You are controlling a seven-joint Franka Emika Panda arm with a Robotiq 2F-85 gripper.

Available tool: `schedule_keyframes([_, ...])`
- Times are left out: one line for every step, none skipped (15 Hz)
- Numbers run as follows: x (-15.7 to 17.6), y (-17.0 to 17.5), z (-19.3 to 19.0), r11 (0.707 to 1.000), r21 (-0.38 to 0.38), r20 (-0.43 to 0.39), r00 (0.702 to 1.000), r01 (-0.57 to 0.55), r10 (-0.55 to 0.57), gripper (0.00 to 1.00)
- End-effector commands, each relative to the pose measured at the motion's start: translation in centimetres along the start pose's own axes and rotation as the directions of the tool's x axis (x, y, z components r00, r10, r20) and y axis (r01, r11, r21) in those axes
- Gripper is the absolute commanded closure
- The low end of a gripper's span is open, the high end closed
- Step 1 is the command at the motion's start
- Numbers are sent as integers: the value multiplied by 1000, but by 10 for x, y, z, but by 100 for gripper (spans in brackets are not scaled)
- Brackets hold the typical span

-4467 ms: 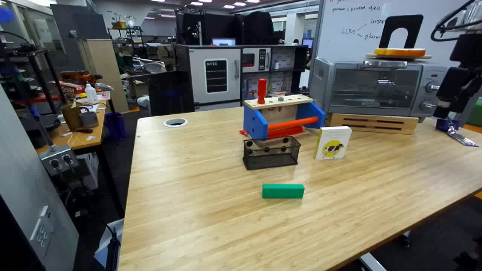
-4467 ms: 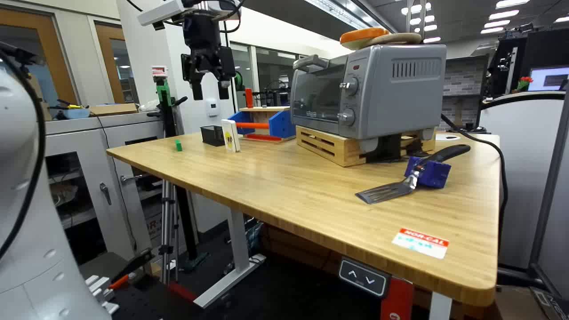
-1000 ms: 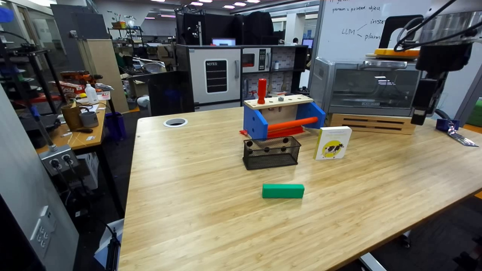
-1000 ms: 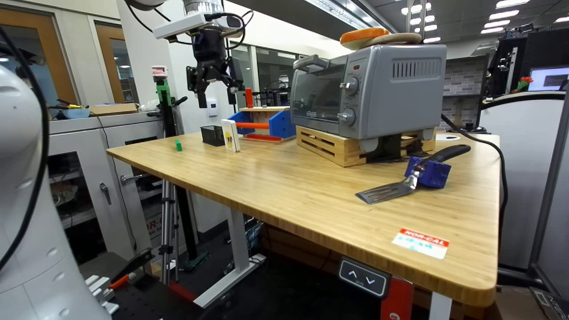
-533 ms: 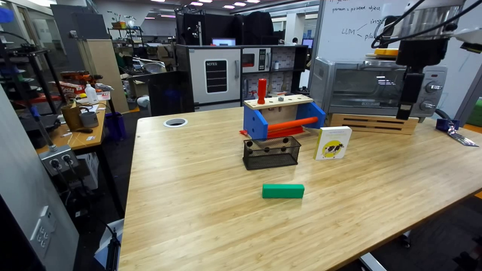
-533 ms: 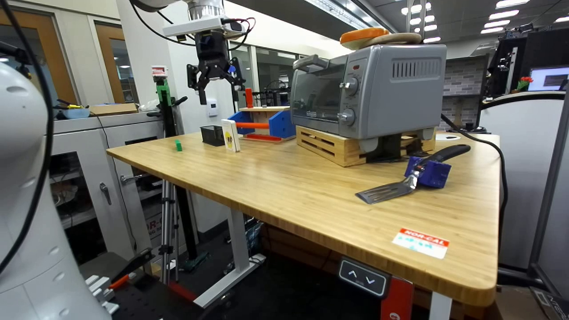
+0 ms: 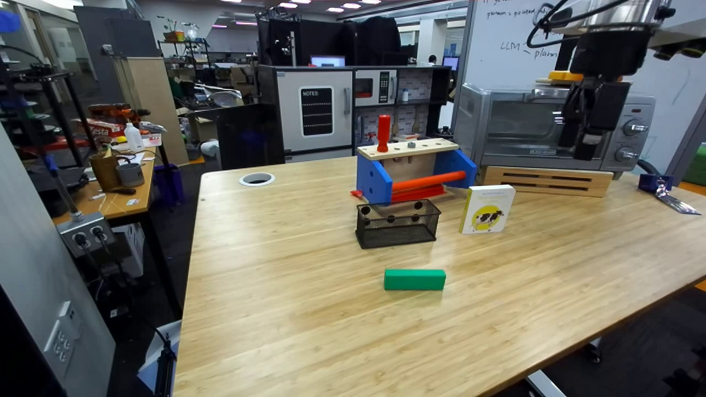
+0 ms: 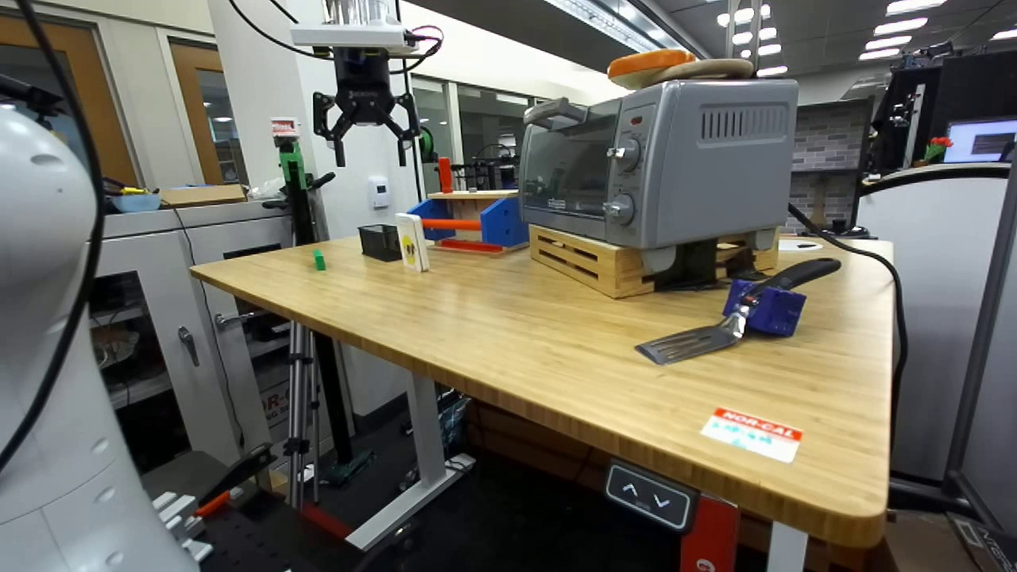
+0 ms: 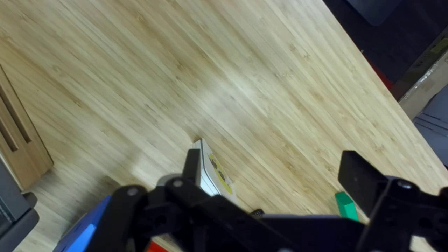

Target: Place the yellow and white book inside the black box

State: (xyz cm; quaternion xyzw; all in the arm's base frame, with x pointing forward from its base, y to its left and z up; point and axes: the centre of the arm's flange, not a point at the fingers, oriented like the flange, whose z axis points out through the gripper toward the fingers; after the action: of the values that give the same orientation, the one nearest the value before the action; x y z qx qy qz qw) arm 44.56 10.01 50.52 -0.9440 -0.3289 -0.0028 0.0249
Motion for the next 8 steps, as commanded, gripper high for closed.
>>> schedule_keyframes([20, 8, 7, 998, 38, 33, 998, 50, -51, 0])
schedule_keyframes([26, 8, 11, 997, 42, 44, 997, 59, -61, 0])
schedule_keyframes([33, 7, 13, 996, 45, 49, 996, 72, -74, 0])
schedule_keyframes([41, 4, 15, 995, 46, 54, 995, 87, -89, 0])
schedule_keyframes([49, 1, 14, 993, 50, 58, 992, 110, -113, 0])
schedule_keyframes([60, -5, 12, 989, 44, 56, 988, 144, -146, 0])
schedule_keyframes([69, -11, 10, 985, 36, 53, 984, 169, -171, 0])
schedule_keyframes([79, -17, 7, 982, 33, 45, 981, 188, -189, 0])
